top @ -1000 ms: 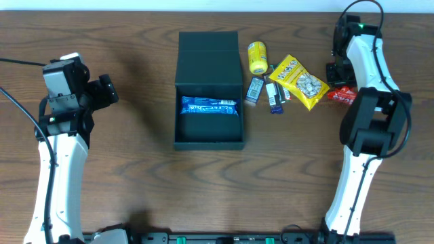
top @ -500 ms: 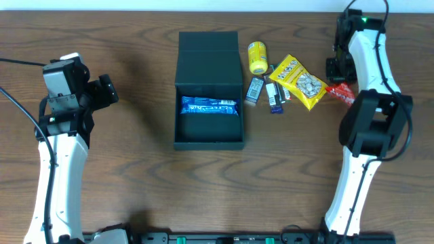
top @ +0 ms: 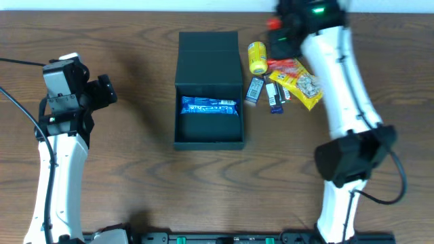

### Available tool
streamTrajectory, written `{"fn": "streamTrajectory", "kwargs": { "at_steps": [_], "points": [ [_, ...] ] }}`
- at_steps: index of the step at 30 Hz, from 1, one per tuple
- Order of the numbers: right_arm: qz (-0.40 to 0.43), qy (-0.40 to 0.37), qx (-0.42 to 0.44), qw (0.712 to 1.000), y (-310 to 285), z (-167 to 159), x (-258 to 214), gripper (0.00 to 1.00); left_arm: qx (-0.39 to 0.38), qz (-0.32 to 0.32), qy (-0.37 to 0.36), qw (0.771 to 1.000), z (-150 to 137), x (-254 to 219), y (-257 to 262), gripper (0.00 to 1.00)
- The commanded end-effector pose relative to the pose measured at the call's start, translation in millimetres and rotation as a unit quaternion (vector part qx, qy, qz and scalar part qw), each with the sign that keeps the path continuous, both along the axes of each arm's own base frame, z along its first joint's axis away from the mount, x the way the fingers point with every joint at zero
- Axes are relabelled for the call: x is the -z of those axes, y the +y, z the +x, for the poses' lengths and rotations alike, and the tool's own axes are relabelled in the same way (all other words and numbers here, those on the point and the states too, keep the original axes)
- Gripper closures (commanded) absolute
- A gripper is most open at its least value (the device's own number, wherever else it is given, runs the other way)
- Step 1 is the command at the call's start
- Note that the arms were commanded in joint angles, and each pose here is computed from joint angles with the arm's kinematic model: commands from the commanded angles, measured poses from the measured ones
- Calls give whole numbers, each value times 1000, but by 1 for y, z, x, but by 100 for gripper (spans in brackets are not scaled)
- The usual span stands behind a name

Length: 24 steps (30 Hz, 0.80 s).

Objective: Pack container
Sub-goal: 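Carry the red bag leftward and lower it into the black box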

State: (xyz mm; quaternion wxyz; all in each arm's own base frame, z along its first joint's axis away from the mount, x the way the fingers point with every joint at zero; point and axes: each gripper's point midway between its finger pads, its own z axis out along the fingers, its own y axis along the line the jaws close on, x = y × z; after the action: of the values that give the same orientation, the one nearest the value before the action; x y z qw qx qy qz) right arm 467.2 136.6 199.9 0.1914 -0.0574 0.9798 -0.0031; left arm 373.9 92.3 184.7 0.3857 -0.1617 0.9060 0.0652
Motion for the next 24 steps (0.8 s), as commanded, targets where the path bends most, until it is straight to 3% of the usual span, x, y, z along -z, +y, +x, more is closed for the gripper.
{"fn": "streamTrajectory", "kwargs": {
  "at_steps": [1,8,14,24],
  "points": [
    [36,13,-11,999,61,-19,7,97,-11,37,-7,999,3,-13,13,5],
    [46,46,-34,997,144,-62,33,98,15,38,-23,999,9,-19,17,5],
    [38,86,-49,994,183,-88,68,98,254,2,-59,965,17,-25,-41,5],
    [37,142,-43,988,204,-114,103,99,340,19,-64,938,8,-24,-51,5]
  ]
}}
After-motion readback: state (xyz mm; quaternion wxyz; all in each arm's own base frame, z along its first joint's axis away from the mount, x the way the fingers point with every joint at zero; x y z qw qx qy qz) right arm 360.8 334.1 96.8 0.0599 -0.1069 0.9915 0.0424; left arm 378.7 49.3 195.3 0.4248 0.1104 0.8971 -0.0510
